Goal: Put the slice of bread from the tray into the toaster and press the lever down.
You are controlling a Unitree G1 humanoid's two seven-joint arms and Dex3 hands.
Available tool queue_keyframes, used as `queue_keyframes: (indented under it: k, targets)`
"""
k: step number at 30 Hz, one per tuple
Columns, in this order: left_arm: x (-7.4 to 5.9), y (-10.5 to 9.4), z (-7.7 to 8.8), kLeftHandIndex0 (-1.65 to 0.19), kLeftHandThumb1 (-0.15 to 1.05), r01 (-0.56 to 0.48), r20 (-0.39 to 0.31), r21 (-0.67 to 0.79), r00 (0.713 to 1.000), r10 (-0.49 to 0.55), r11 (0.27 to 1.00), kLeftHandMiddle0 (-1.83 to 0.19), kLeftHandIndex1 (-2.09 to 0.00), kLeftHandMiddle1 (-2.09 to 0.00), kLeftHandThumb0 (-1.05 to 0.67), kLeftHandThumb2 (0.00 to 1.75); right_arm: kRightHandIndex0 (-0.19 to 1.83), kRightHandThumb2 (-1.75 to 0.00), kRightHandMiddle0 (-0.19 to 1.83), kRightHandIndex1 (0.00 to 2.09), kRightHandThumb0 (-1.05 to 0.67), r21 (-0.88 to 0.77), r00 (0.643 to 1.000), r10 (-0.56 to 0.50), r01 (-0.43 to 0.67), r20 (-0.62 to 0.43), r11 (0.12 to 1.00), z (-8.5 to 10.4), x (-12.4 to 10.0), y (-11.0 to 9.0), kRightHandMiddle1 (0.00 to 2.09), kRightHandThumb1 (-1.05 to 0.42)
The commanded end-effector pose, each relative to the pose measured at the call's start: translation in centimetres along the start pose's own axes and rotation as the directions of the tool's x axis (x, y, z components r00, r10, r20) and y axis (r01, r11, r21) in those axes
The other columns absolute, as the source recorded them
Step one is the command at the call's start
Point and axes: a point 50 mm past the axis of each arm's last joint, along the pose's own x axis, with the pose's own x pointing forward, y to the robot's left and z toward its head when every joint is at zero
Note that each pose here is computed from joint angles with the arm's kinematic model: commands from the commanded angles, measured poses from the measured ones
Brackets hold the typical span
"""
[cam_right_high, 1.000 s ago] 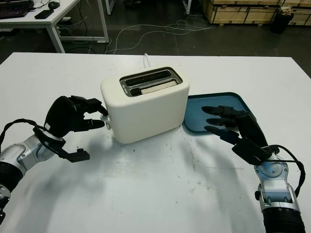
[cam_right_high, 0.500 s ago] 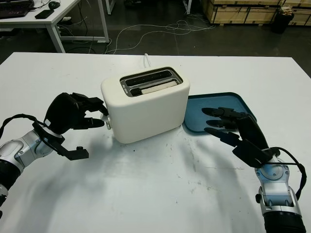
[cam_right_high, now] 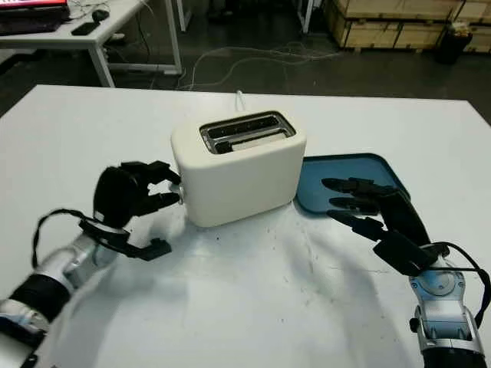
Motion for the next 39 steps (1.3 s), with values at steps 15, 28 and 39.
queue_keyframes:
  k: [15, 28, 39]
  targets:
    - [-5.3, -7.6, 5.3, -1.12, 0.79, 0.461, 0.16, -0.051, 0.879, -0.448, 0.886, -1.08, -0.42, -1.75, -0.56, 0.0, 0.92, -0.07, 0.78, 0.0, -0.5, -0.004, 1.0, 0.023, -0.023, -0.012, 1.0, 0.1, 0.7, 0.1, 0.0, -0.92]
    - [-2.4, -5.8, 5.1, -1.31, 0.71, 0.615, 0.237, 0.146, 0.738, -0.631, 0.775, -1.02, -0.23, -1.74, -0.66, 0.01, 0.92, -0.07, 0.78, 0.0, -0.47, -0.007, 1.0, 0.02, -0.02, -0.012, 1.0, 0.3, 0.6, 0.1, 0.0, -0.92]
    - [0.1, -3.5, 5.2, -1.35, 0.7, 0.603, 0.276, 0.26, 0.702, -0.656, 0.754, -1.01, -0.09, -1.67, -0.62, 0.0, 0.92, -0.08, 0.79, 0.0, -0.49, 0.007, 1.0, 0.018, -0.018, -0.019, 1.0, 0.1, 0.3, 0.2, 0.0, -0.92]
